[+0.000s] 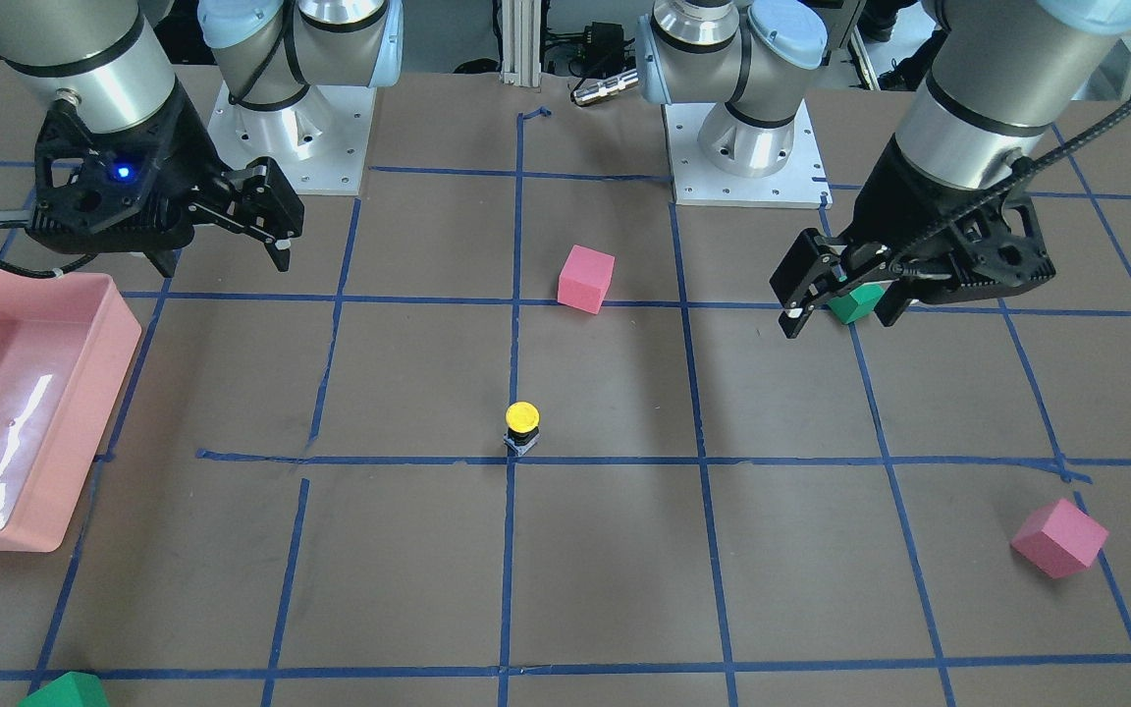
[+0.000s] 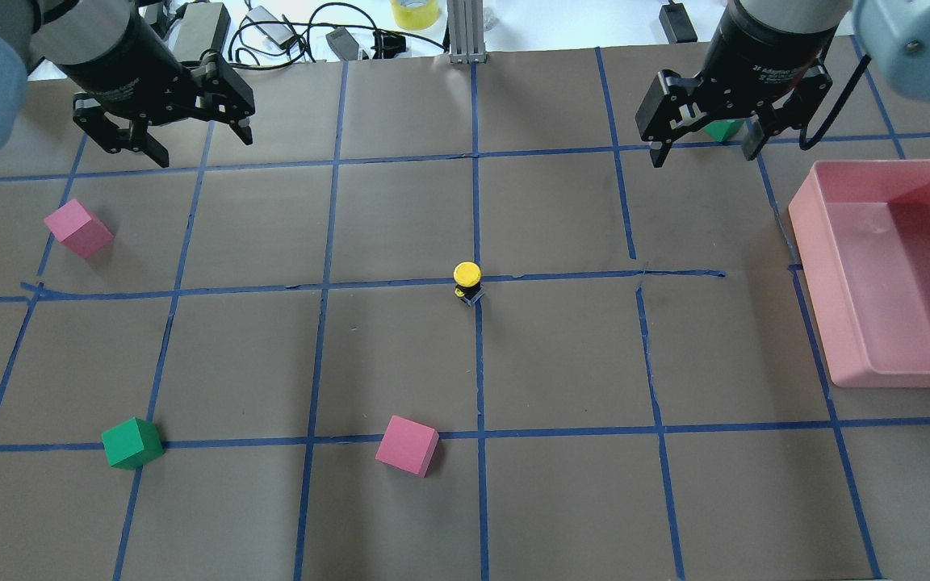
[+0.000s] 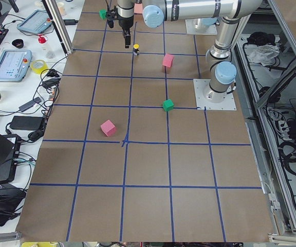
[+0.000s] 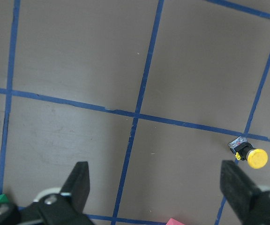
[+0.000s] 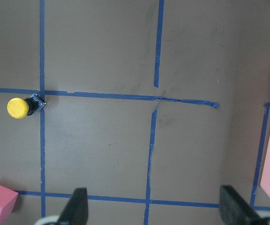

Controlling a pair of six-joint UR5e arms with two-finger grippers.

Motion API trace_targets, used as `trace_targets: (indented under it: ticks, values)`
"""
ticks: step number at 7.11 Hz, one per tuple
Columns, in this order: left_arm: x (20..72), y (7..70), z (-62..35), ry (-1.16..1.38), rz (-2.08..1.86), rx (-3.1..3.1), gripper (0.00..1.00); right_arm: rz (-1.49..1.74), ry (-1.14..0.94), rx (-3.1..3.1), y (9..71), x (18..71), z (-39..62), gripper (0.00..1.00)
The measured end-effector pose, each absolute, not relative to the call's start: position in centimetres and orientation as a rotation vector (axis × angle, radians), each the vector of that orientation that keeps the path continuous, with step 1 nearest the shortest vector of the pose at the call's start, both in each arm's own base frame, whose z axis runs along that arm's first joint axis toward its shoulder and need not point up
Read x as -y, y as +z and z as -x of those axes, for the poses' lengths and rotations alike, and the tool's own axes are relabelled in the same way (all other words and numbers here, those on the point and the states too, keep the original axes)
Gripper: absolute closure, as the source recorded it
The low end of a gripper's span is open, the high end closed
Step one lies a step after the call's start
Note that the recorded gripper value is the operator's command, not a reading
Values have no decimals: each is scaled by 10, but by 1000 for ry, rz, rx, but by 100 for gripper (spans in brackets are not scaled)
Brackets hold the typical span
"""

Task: Align button upright

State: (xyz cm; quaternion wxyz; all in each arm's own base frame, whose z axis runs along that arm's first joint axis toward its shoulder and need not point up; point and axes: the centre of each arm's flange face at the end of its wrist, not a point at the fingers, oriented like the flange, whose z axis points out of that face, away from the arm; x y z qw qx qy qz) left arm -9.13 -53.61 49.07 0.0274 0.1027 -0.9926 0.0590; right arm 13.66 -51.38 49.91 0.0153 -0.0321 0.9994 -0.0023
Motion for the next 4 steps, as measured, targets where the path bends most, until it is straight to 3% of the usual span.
trace_targets:
  ticks: [4]
  values:
    - [508,494,89,170,-202,3140,0,100,-7,-3109,499,514,-137,0]
